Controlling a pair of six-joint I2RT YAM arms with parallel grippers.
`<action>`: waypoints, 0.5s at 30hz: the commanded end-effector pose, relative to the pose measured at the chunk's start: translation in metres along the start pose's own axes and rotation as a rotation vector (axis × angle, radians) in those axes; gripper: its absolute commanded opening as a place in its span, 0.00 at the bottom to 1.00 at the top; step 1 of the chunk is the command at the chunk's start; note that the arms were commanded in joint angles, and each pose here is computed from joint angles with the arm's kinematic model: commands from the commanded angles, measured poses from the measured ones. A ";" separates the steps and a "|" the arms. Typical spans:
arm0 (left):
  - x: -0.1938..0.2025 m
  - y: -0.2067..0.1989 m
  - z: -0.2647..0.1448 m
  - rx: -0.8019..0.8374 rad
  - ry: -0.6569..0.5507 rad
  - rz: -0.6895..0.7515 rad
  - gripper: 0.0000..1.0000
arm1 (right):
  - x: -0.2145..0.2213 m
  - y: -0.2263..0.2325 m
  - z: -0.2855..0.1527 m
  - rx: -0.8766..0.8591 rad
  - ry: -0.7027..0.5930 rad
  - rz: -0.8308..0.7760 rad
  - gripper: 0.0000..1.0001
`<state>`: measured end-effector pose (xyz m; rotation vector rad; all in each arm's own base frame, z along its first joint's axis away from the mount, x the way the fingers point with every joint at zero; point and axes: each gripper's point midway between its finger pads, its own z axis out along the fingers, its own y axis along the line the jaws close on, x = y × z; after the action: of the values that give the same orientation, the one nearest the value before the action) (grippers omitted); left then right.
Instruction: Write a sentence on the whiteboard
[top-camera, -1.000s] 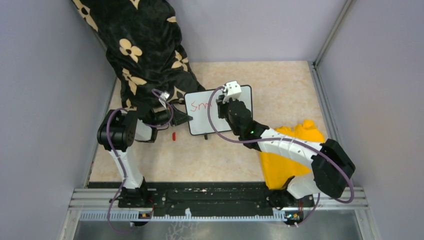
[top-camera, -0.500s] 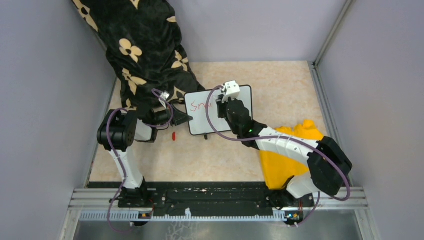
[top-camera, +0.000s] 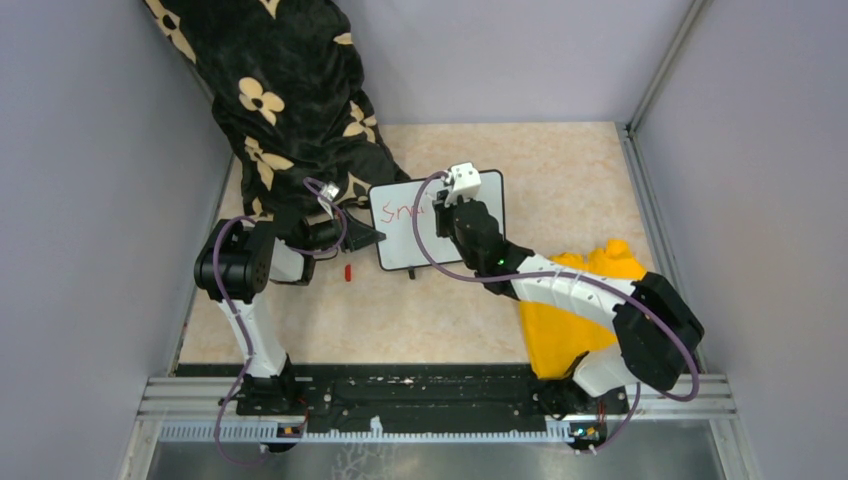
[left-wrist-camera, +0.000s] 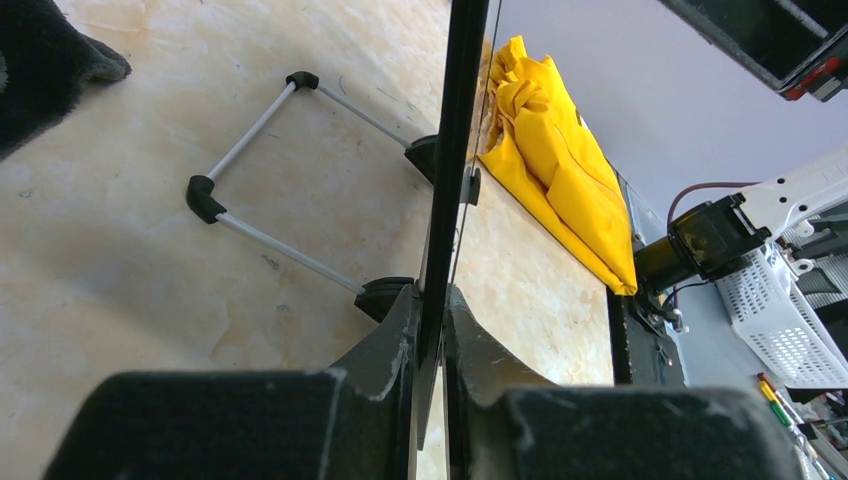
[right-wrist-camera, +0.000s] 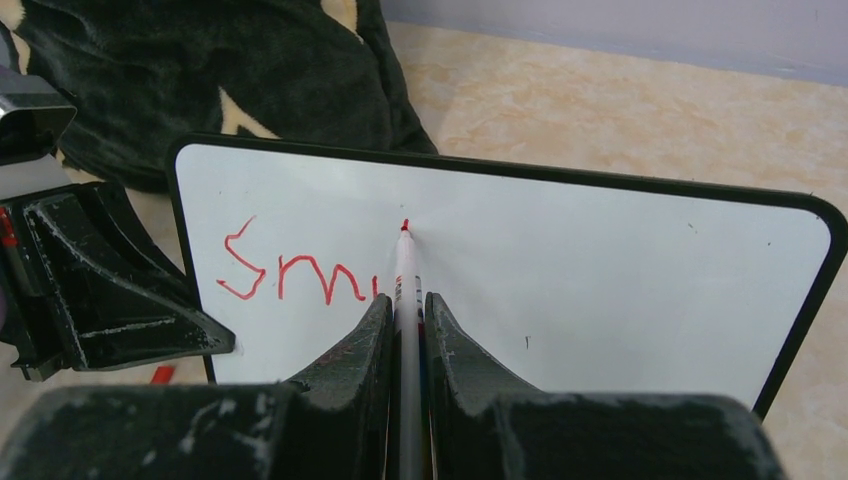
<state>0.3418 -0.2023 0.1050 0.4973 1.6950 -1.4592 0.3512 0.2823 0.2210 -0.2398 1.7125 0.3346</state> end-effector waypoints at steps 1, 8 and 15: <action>0.012 0.003 -0.002 -0.008 0.022 -0.039 0.00 | 0.001 -0.008 -0.004 0.016 -0.007 0.027 0.00; 0.013 0.003 -0.002 -0.009 0.025 -0.040 0.00 | 0.021 -0.012 -0.011 0.015 0.033 0.032 0.00; 0.012 0.003 -0.002 -0.010 0.024 -0.038 0.00 | 0.035 -0.014 -0.018 0.007 0.063 0.049 0.00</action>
<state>0.3421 -0.2025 0.1046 0.4972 1.6952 -1.4566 0.3341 0.2722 0.1894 -0.2375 1.7752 0.3617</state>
